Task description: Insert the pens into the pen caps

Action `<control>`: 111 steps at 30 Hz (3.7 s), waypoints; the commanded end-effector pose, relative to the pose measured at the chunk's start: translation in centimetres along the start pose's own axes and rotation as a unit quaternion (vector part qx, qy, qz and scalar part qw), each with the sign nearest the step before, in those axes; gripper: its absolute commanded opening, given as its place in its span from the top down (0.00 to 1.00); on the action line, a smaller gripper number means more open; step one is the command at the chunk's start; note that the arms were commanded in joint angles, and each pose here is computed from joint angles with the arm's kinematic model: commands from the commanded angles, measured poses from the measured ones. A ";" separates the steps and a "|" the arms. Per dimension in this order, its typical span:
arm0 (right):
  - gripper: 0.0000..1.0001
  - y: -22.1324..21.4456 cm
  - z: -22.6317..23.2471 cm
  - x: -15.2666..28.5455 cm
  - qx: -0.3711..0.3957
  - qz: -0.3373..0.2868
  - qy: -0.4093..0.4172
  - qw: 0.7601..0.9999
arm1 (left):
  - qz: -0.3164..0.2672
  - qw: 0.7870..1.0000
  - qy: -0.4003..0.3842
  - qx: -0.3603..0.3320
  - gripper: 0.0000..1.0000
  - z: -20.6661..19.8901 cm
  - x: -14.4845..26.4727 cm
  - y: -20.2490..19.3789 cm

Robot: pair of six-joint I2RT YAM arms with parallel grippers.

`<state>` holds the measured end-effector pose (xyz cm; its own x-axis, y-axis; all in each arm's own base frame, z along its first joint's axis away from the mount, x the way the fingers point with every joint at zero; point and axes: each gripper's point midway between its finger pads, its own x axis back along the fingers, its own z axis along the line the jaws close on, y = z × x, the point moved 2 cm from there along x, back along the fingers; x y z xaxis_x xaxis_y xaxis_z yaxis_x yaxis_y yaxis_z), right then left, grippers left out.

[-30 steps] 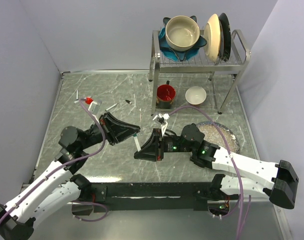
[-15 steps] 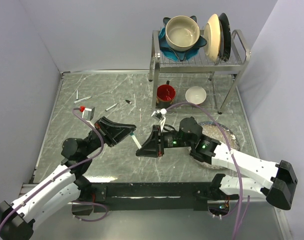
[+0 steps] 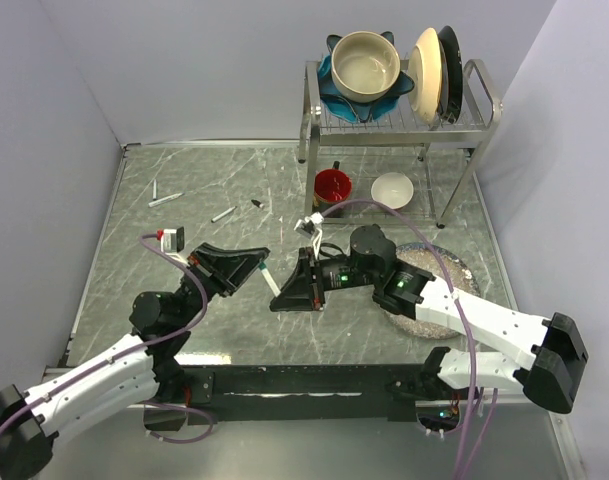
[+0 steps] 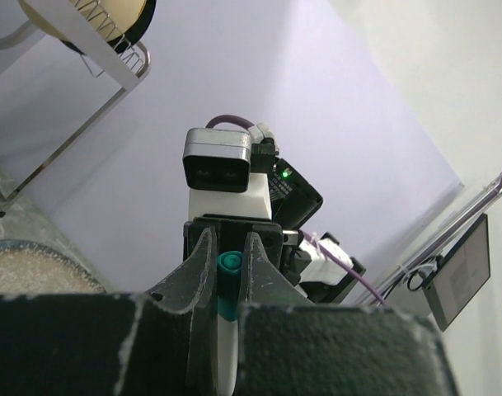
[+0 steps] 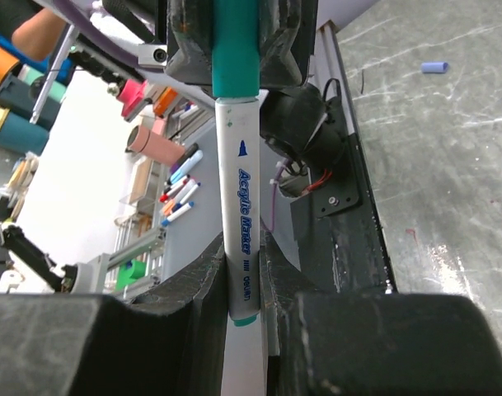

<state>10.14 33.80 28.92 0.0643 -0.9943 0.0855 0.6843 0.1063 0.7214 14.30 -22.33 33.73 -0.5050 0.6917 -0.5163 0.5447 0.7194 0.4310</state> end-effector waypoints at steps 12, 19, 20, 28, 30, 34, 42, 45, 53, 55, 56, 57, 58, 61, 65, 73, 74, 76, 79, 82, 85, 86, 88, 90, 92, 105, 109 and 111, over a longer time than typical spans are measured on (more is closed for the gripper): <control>1.00 17.9 6.1 4.6 0.191 -0.305 -0.023 0.933 | 0.347 0.933 0.085 0.034 0.99 3.9 7.5 -14.5; 1.00 19.0 5.3 4.3 0.201 -0.302 -0.058 0.930 | 0.366 0.925 0.103 0.013 0.99 3.8 8.0 -14.3; 1.00 19.3 5.2 4.3 0.208 -0.300 -0.067 0.928 | 0.371 0.923 0.101 0.010 0.99 3.8 8.1 -14.4; 1.00 20.0 4.9 3.9 0.214 -0.298 -0.075 0.927 | 0.375 0.922 0.097 0.010 0.99 3.7 7.9 -14.7; 1.00 19.6 4.5 3.7 0.212 -0.291 -0.076 0.930 | 0.372 0.922 0.112 0.000 0.99 3.8 7.2 -14.4; 1.00 17.9 3.5 3.7 0.205 -0.278 -0.077 0.935 | 0.349 0.926 0.138 -0.041 0.99 3.3 5.3 -12.5; 0.78 12.3 0.8 4.9 0.178 -0.240 -0.105 0.948 | 0.298 0.919 0.230 -0.120 0.99 3.3 0.5 -7.7; 0.56 9.7 -0.2 5.7 0.160 -0.220 -0.119 0.955 | 0.266 0.919 0.261 -0.128 0.99 4.4 -0.5 -5.5; 0.18 2.1 -3.3 8.7 0.104 -0.190 -0.172 0.961 | 0.187 0.878 0.414 -0.154 0.99 11.7 0.1 1.8; 0.13 1.5 -3.1 9.5 0.099 -0.195 -0.176 0.960 | 0.180 0.852 0.465 -0.157 0.99 14.4 1.2 2.6; 0.12 1.6 -3.2 9.8 0.097 -0.202 -0.183 0.957 | 0.168 0.839 0.491 -0.164 0.99 15.6 1.8 3.3; 0.11 1.6 -3.0 10.0 0.097 -0.208 -0.183 0.956 | 0.166 0.831 0.505 -0.165 0.99 16.5 2.1 3.5; 0.11 1.5 -2.8 10.3 0.098 -0.215 -0.183 0.954 | 0.170 0.816 0.528 -0.162 0.99 18.2 2.8 3.6; 0.10 1.4 -3.1 10.8 0.096 -0.218 -0.198 0.951 | 0.198 0.791 0.557 -0.156 0.99 21.5 3.4 3.3; 0.10 1.1 -3.3 10.8 0.098 -0.212 -0.203 0.951 | 0.210 0.742 0.612 -0.173 0.97 24.6 3.9 4.1; 0.10 1.1 -3.1 10.6 0.097 -0.214 -0.190 0.953 | 0.225 0.709 0.652 -0.145 0.91 29.8 4.9 2.6; 0.10 1.1 -3.0 10.6 0.097 -0.213 -0.188 0.954 | 0.228 0.705 0.657 -0.140 0.91 30.3 5.3 2.3; 0.10 1.0 -3.0 10.6 0.100 -0.212 -0.187 0.954 | 0.238 0.691 0.669 -0.133 0.90 31.4 6.1 1.7; 0.10 1.1 -3.0 10.6 0.103 -0.213 -0.188 0.953 | 0.246 0.679 0.680 -0.129 0.87 32.5 7.1 1.1; 0.10 1.1 -3.1 10.6 0.103 -0.213 -0.189 0.953 | 0.252 0.672 0.685 -0.125 0.78 33.1 7.7 0.6; 0.10 0.9 -3.0 10.5 0.102 -0.209 -0.184 0.955 | 0.253 0.666 0.691 -0.124 0.70 33.2 8.1 0.6; 0.10 0.9 -3.1 10.5 0.102 -0.210 -0.185 0.955 | 0.253 0.662 0.694 -0.123 0.66 33.0 8.3 0.7; 0.10 0.9 -3.0 10.5 0.106 -0.210 -0.184 0.954 | 0.241 0.663 0.697 -0.130 0.54 32.5 7.9 1.4; 0.10 0.9 -2.9 10.6 0.107 -0.211 -0.184 0.954 | 0.224 0.662 0.701 -0.145 0.47 31.5 7.4 2.8; 0.10 1.0 -2.8 10.7 0.109 -0.214 -0.183 0.953 | 0.202 0.670 0.699 -0.150 0.44 30.8 6.7 4.7; 0.10 0.8 -2.5 10.7 0.111 -0.215 -0.174 0.955 | 0.096 0.704 0.676 -0.196 0.39 32.8 4.0 22.0; 0.10 0.8 -2.6 10.9 0.114 -0.216 -0.178 0.953 | 0.143 0.703 0.660 -0.225 0.41 34.7 3.2 23.3; 0.10 0.8 -2.6 10.9 0.116 -0.216 -0.180 0.953 | 0.177 0.686 0.667 -0.233 0.42 36.2 4.1 22.9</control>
<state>13.26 23.20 27.81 -0.4643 -0.8856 -0.0124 0.4496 -0.2477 0.8582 48.18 -5.24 16.63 -0.7680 0.0108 0.6404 0.5954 0.3806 0.7076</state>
